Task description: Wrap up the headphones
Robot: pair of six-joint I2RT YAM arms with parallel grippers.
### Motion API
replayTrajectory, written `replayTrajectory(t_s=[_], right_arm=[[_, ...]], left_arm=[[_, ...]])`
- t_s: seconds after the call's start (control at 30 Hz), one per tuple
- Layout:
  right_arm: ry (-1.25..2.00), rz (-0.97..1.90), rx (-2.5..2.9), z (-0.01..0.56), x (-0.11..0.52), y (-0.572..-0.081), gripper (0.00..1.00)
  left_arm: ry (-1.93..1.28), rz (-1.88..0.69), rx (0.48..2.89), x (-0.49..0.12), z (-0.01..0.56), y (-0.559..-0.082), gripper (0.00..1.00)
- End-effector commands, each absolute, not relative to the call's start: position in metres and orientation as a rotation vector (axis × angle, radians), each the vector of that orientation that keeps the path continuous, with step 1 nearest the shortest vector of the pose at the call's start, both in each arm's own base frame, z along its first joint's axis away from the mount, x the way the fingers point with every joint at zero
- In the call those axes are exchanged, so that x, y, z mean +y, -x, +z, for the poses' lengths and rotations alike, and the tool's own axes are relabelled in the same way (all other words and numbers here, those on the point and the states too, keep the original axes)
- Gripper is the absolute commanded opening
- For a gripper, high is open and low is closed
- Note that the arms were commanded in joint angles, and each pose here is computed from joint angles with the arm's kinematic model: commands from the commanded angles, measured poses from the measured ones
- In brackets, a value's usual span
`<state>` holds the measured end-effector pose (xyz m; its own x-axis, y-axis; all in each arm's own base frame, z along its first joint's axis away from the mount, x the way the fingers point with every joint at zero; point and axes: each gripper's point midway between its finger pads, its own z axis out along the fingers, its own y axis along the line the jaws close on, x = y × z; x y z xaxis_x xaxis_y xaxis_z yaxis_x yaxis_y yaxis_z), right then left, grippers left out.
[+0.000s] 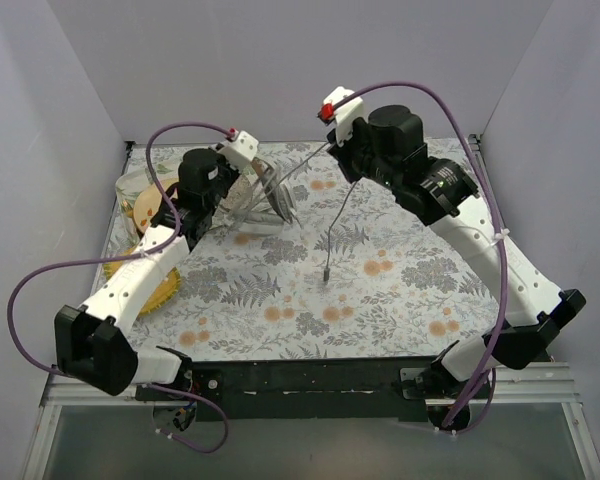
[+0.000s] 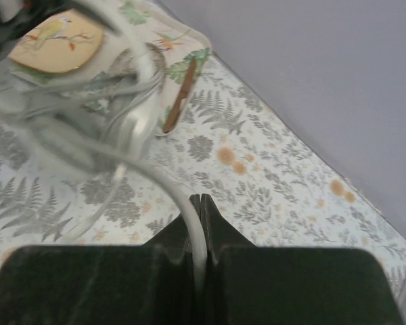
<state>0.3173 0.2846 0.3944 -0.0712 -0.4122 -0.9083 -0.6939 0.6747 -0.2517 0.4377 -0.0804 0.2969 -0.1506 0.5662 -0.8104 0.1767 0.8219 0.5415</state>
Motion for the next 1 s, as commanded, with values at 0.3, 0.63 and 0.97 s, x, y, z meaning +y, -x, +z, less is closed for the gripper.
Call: replayTrajectory(t_s=[0.3, 0.63, 0.97], right_arm=[[0.612, 0.125, 1.625, 0.432, 0.18, -0.407, 0.01], [0.782, 0.402, 1.621, 0.393, 0.216, -0.417, 0.01], [0.945, 0.924, 1.355, 0.355, 0.289, -0.365, 0.37]], left_arm=[[-0.849, -0.144, 1.799, -0.159, 0.309, -0.322, 0.0], [-0.964, -0.543, 1.696, -0.196, 0.367, -0.255, 0.0], [-0.715, -0.786, 1.612, -0.214, 0.466, -0.246, 0.0]])
